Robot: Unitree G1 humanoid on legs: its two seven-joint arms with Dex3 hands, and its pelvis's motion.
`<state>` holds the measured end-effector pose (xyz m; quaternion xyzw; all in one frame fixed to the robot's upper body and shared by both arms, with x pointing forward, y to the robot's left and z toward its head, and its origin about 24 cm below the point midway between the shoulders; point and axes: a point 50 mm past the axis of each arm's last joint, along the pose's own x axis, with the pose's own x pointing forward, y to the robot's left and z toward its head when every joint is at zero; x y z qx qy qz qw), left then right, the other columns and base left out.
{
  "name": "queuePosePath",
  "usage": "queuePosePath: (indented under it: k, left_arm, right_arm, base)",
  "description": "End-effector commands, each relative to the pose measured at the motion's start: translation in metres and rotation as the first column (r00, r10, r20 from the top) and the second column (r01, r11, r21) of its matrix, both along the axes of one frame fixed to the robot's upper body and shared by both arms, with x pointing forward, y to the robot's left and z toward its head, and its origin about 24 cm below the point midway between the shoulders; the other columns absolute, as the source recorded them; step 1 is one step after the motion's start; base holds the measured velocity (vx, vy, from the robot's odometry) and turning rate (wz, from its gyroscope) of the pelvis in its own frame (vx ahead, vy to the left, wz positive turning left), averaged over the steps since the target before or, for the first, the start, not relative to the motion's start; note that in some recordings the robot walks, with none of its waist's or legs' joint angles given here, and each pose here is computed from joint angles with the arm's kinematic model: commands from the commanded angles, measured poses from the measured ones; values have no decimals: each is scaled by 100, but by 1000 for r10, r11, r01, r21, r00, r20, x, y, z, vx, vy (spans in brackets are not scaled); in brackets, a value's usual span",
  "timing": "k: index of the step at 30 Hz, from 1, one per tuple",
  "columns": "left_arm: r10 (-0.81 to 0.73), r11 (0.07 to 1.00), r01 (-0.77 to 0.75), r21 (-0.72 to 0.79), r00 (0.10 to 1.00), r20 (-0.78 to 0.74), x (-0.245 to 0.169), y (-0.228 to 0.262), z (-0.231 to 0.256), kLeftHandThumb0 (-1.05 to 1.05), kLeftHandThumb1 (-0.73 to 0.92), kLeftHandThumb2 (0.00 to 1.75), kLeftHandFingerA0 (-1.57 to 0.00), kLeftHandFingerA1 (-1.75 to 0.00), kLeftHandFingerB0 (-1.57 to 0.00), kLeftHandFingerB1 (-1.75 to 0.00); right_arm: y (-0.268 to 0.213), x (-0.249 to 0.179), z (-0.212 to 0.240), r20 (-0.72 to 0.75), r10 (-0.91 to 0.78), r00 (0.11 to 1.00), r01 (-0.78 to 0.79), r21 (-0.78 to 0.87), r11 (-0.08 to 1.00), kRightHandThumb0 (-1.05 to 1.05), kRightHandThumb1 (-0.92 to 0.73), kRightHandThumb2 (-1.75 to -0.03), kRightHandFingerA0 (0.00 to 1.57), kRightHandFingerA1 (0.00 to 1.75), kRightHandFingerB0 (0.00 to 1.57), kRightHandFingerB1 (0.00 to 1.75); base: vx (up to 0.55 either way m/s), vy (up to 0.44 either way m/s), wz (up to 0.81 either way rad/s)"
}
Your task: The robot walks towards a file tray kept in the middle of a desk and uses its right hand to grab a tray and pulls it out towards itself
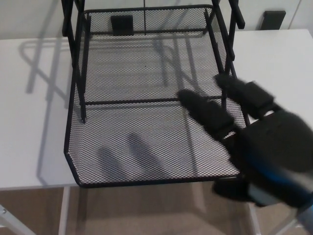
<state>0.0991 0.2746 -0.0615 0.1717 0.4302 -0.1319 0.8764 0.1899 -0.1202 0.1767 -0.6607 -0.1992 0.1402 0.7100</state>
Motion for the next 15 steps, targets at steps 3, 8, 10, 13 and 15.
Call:
queuePosePath:
  k: [3,8,10,13,15]
  left_arm:
    - [-14,997,15,78,1000,-13,-7,15,3,2,73,60,-26,-33,-16,-28]
    - [-8,997,9,77,1000,-9,-5,15,4,4,73,61,-27,-33,-16,-28]
    - [-20,995,20,93,1000,-3,-3,16,5,3,72,60,-27,-33,-17,-28]
    - [-13,998,13,65,1000,0,-3,17,4,3,73,61,-24,-33,-15,-28]
    - [-9,998,10,55,1000,-4,-4,17,4,2,73,60,-24,-33,-15,-28]
  right_arm:
    - [-135,-121,200,613,-27,789,-289,410,865,-48,-44,-66,6,20,6,21]
    - [-179,-141,215,674,-177,718,-274,506,818,-54,-38,-77,1,33,0,28]
    - [-205,-152,214,644,-254,722,-316,633,706,-47,-54,-61,8,24,8,25]
    - [-233,-159,207,576,-350,739,-274,731,625,-43,-56,-57,2,24,5,25]
    - [-246,-156,198,538,-399,742,-229,764,603,-44,-35,-76,0,28,0,30]
  base:
    - [0,0,0]
    - [0,0,0]
    - [0,0,0]
    - [0,0,0]
    - [0,0,0]
